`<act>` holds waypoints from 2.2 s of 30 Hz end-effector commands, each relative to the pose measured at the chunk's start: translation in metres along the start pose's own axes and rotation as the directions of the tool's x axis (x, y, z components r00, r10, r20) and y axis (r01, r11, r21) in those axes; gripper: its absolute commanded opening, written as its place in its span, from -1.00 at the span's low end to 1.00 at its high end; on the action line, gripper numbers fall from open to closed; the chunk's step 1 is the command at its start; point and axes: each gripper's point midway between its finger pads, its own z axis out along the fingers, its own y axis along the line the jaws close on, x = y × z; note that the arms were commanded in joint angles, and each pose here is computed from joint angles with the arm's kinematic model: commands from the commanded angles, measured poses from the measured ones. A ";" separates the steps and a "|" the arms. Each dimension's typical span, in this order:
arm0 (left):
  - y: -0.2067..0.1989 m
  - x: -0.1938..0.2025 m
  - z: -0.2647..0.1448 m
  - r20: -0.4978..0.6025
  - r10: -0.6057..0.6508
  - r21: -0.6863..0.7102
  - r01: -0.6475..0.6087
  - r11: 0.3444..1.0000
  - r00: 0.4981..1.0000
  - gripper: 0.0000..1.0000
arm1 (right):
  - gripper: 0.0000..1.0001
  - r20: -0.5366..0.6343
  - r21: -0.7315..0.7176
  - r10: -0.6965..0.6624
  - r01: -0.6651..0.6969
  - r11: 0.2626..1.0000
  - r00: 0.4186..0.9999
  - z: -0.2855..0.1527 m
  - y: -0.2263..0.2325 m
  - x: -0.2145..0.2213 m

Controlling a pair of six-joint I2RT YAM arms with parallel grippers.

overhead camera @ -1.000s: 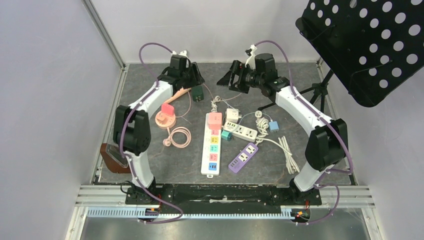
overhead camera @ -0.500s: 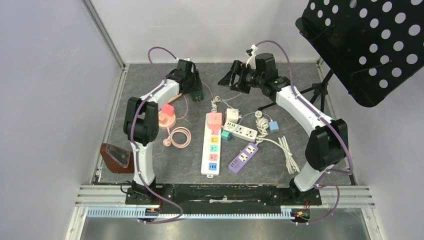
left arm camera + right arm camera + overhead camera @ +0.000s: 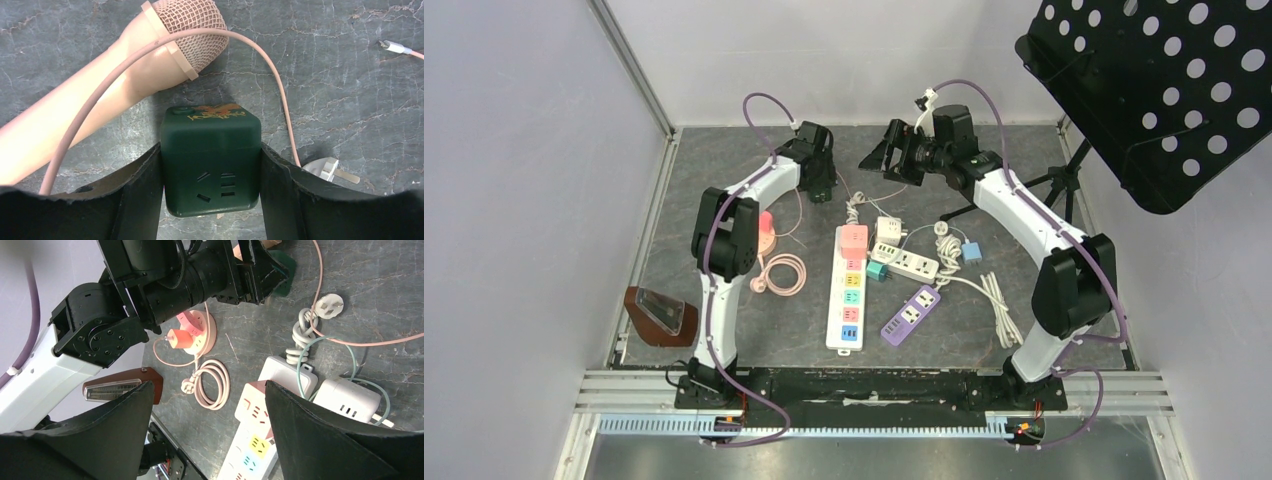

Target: Insert the plug

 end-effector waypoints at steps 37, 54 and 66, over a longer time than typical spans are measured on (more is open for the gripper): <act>-0.101 0.034 -0.373 0.929 0.213 0.270 -0.948 0.170 0.303 -0.95 | 0.96 0.084 -0.026 -0.484 0.488 0.873 0.871 -0.075 0.111 0.032; -0.099 0.035 -0.376 0.938 0.232 0.216 -0.958 0.188 0.257 -0.93 | -0.01 -0.066 -0.110 -0.316 0.308 0.945 0.946 -0.049 0.112 0.083; -0.085 0.027 -0.378 0.898 0.190 0.309 -0.877 0.367 0.396 0.57 | -1.00 -0.035 0.117 -0.392 0.393 0.912 0.919 -0.083 0.059 0.058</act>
